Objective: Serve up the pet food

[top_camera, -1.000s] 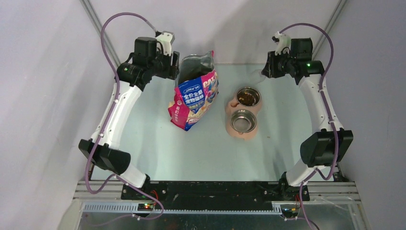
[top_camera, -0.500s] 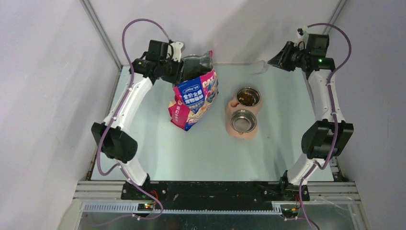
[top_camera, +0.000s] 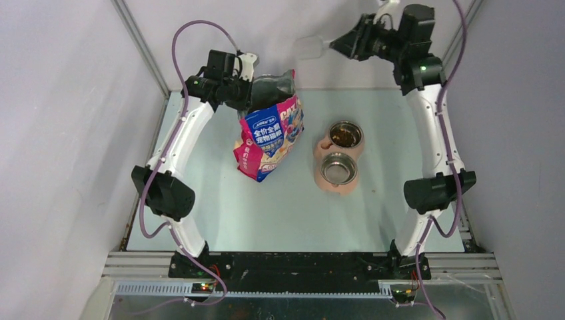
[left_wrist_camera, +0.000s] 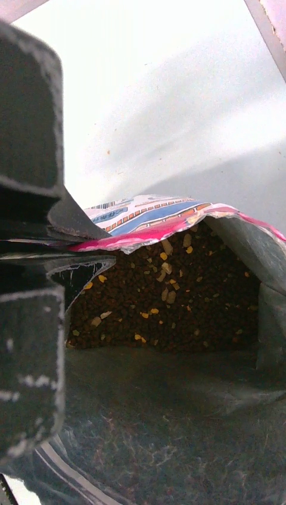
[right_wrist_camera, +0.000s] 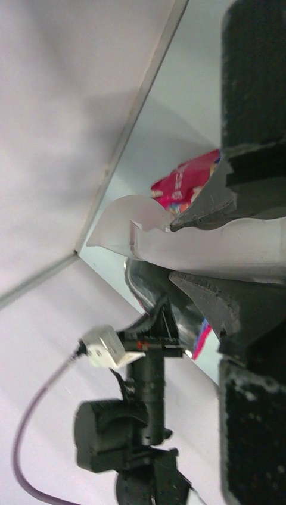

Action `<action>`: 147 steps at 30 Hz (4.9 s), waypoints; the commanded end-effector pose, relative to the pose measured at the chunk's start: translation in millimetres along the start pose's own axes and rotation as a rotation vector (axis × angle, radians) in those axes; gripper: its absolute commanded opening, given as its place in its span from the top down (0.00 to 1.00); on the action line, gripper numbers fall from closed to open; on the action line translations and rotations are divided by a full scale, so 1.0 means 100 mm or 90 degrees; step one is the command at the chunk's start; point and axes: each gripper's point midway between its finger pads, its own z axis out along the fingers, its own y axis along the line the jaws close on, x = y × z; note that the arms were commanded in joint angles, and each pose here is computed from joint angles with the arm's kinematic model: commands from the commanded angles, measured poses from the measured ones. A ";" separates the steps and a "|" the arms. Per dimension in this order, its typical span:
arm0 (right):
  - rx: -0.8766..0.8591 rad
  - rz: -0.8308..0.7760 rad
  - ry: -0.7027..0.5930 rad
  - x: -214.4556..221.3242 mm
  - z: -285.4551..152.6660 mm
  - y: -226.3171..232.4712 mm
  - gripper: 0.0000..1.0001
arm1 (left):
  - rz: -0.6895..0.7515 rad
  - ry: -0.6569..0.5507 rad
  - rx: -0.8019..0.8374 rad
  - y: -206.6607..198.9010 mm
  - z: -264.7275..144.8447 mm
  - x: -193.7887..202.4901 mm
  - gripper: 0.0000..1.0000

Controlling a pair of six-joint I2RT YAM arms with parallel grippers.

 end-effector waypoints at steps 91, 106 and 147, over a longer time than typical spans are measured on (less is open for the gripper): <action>-0.181 -0.035 0.539 2.90 0.25 0.69 1.00 | 0.144 -0.111 0.215 -1.34 -0.70 -0.22 1.00; -0.212 0.140 0.476 2.47 0.28 0.73 1.00 | 0.224 -0.076 0.121 -0.99 -0.48 -0.01 1.00; -0.174 0.357 0.351 1.73 0.17 0.18 1.00 | 0.260 -0.064 0.109 -0.87 -0.55 -0.17 1.00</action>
